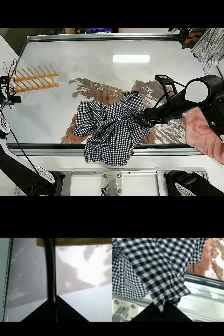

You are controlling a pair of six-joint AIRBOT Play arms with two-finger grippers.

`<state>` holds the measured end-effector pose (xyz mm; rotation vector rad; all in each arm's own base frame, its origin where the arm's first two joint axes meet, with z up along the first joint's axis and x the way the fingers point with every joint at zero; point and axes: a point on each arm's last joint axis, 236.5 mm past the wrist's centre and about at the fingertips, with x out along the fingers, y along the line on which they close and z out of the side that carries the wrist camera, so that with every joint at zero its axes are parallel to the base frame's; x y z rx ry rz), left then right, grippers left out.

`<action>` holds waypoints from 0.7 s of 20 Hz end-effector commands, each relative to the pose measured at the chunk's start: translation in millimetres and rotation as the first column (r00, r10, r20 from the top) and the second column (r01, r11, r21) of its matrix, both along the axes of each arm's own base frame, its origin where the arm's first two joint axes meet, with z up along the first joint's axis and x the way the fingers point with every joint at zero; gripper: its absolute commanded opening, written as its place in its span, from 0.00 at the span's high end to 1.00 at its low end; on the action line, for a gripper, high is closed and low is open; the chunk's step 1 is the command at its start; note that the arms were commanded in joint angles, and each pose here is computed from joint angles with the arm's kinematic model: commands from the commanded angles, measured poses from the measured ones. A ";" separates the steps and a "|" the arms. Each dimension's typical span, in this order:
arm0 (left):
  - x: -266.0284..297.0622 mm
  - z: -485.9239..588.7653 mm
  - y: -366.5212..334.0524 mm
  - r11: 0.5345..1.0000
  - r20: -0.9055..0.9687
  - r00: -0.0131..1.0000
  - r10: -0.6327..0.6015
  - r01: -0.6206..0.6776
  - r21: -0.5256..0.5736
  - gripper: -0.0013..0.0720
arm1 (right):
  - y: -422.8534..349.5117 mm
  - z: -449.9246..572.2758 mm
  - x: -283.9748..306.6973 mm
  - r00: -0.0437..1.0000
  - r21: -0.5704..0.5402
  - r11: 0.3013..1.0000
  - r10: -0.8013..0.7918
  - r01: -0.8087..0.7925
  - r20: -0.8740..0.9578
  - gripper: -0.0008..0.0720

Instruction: Fold the clothes and pants, and hang the long-sleeved shirts on hangers.

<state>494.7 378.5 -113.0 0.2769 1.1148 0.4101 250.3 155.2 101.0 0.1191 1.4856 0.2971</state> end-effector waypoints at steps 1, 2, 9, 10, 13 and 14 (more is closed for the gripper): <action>3.0 9.2 1.4 1.000 0.018 1.000 -0.002 0.002 0.012 0.97 | 0.0 -0.1 0.1 1.000 0.000 1.000 -0.001 0.001 -0.001 0.98; 2.7 13.8 1.2 1.000 0.020 1.000 -0.001 0.001 0.013 0.97 | 0.0 -0.1 0.0 1.000 0.000 1.000 -0.001 0.001 -0.001 0.98; 2.1 88.9 -2.7 0.998 0.076 0.997 -0.004 -0.001 0.062 0.97 | 0.0 -0.1 0.1 1.000 0.000 1.000 -0.001 0.001 -0.001 0.98; 3.5 101.5 -6.2 0.997 0.082 0.996 -0.018 0.012 0.075 0.97 | 0.0 -0.1 0.1 1.000 0.000 1.000 -0.001 0.001 -0.001 0.98; 7.7 143.4 -12.5 0.993 0.139 0.990 -0.035 0.019 0.113 0.97 | 0.0 -0.1 0.1 1.000 0.000 1.000 -0.001 0.001 -0.001 0.98; 8.7 155.0 -15.6 0.992 0.153 0.987 -0.041 0.022 0.123 0.97 | 0.0 -0.1 0.1 1.000 0.000 1.000 -0.001 0.001 -0.001 0.97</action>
